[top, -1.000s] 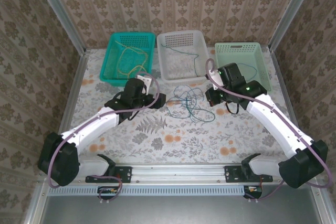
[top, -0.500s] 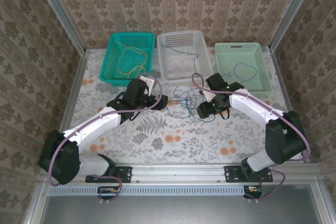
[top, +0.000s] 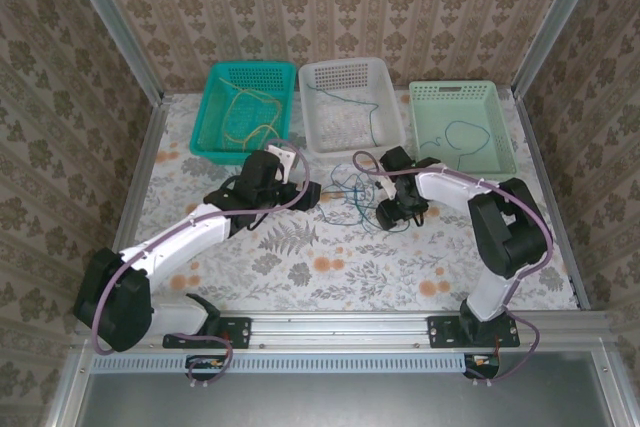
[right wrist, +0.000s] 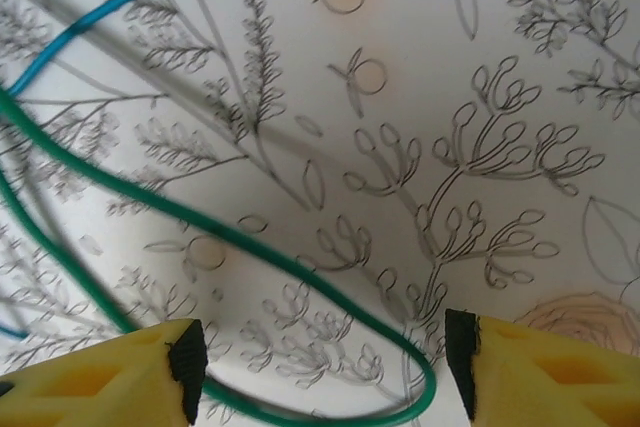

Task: Untangle the cables

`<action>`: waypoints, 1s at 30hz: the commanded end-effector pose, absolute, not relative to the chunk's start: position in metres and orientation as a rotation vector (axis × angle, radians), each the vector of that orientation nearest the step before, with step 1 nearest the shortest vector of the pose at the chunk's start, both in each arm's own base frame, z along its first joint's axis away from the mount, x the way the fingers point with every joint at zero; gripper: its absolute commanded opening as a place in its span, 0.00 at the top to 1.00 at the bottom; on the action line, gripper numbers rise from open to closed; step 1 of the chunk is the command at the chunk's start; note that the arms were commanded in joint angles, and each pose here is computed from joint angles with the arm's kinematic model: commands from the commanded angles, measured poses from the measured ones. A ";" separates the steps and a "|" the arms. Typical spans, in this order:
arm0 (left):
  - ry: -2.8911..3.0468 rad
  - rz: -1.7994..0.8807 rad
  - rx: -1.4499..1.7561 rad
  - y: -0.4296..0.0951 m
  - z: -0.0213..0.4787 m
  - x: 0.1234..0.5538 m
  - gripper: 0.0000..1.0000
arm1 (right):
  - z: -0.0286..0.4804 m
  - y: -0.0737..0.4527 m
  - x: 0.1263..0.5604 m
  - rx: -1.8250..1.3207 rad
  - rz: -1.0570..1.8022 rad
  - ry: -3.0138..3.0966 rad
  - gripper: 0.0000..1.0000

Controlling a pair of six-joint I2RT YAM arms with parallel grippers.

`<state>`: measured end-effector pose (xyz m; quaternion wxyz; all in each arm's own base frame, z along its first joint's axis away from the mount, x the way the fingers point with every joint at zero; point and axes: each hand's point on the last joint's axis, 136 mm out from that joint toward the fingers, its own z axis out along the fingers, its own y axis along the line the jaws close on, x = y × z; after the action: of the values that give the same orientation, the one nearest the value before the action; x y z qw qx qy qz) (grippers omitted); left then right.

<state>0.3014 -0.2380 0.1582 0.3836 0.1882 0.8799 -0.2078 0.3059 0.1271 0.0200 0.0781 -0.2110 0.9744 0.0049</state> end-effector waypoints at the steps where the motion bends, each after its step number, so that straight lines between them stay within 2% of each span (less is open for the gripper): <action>1: 2.213 -0.540 0.508 -0.243 0.166 0.303 0.00 | 0.025 0.128 0.327 -0.628 -0.048 2.843 0.32; 4: 2.218 -0.542 0.508 -0.244 0.164 0.303 0.00 | 0.024 0.125 0.330 -0.629 -0.084 2.832 0.33; 9: 2.220 -0.540 0.509 -0.245 0.163 0.304 0.00 | 0.016 0.125 0.325 -0.664 -0.082 2.864 0.49; 13: 2.217 -0.538 0.510 -0.244 0.163 0.304 0.00 | 0.005 0.121 0.315 -0.700 -0.102 2.898 0.50; 16: 2.214 -0.538 0.513 -0.245 0.165 0.305 0.00 | 0.002 0.117 0.315 -0.704 -0.141 2.905 0.59; 20: 2.215 -0.540 0.514 -0.245 0.165 0.304 0.00 | 0.009 0.117 0.317 -0.689 -0.142 2.888 0.81; 24: 2.210 -0.535 0.511 -0.244 0.167 0.304 0.00 | 0.025 0.121 0.315 -0.688 -0.094 2.858 0.94; 27: 2.199 -0.533 0.506 -0.242 0.171 0.304 0.00 | 0.043 0.129 0.312 -0.698 -0.009 2.808 0.99; 30: 2.181 -0.544 0.508 -0.243 0.175 0.303 0.00 | 0.062 0.137 0.308 -0.696 0.077 2.754 1.00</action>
<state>0.3011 -0.2384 0.1582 0.3835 0.1907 0.8794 -0.2080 0.3169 0.1298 0.0403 0.1316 -0.2302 0.9642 -0.0059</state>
